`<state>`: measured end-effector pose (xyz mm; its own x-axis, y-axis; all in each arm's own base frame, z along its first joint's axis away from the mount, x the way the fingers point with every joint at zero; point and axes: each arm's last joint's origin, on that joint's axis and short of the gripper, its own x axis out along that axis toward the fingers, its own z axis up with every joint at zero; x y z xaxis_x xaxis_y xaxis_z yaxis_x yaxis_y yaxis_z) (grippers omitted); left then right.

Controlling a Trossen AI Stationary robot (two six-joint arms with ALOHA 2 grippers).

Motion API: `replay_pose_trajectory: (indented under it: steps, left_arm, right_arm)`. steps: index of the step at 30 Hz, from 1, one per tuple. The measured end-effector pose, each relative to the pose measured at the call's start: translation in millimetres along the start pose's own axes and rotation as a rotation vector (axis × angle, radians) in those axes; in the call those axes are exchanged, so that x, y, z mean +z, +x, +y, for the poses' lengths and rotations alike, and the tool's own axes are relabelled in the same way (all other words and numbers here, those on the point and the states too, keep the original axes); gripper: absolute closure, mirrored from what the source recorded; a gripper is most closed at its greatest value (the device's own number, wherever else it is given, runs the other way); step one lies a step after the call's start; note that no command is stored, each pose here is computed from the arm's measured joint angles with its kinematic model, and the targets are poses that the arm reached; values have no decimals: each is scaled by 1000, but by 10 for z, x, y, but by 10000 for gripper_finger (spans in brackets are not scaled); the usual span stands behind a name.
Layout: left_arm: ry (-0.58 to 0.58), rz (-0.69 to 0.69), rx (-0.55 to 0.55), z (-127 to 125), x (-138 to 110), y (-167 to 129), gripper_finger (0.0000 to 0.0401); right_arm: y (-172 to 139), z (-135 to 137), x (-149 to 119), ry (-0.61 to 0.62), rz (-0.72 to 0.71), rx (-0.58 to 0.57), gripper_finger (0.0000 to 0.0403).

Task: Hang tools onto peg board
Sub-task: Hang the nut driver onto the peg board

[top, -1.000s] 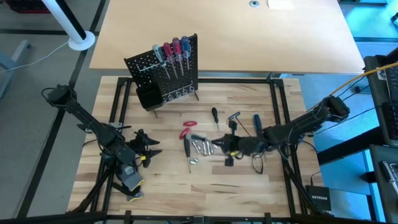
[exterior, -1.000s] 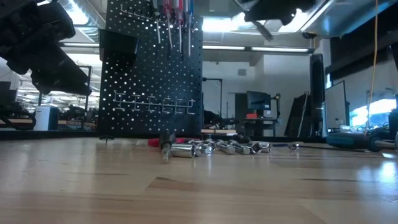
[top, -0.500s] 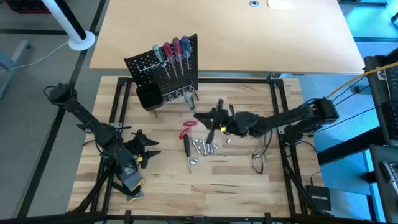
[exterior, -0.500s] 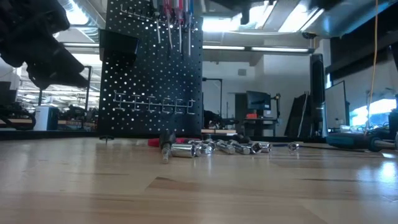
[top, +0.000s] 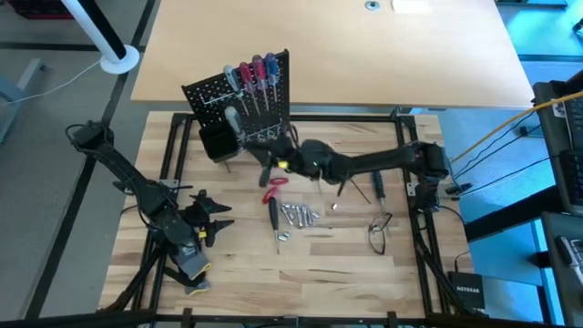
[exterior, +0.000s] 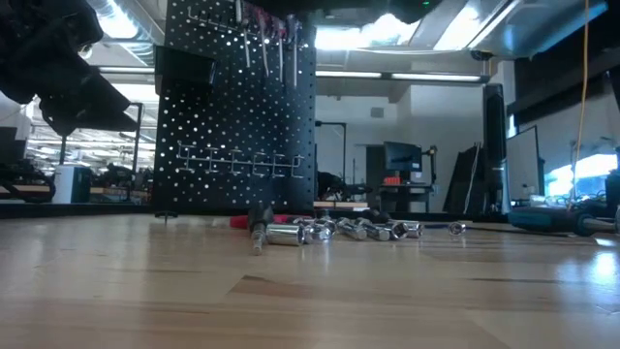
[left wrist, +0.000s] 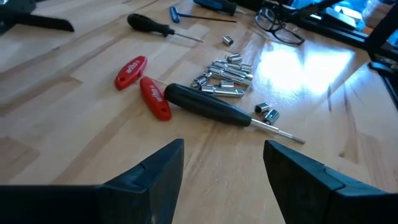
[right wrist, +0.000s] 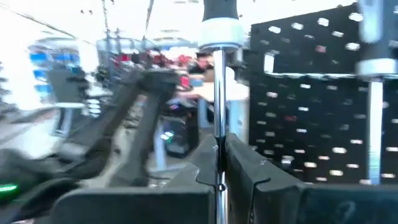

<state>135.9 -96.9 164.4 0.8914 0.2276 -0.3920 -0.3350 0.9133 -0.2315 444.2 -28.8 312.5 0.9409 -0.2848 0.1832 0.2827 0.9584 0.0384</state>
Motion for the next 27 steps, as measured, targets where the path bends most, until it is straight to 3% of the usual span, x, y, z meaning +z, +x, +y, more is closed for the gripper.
replay_pose_trajectory:
  steps: [13, 21, 27]
  left_arm:
    - [147, -36, 55, 29, 30, 28, 191]
    - [223, -37, 88, 63, 57, 67, 191]
    - [291, -36, 118, 94, 80, 101, 191]
  right_arm:
    - [628, -420, -43, -10, -74, -14, 386]
    - [702, -647, -65, -19, -72, -103, 386]
    - [708, -714, -71, -22, -67, -99, 386]
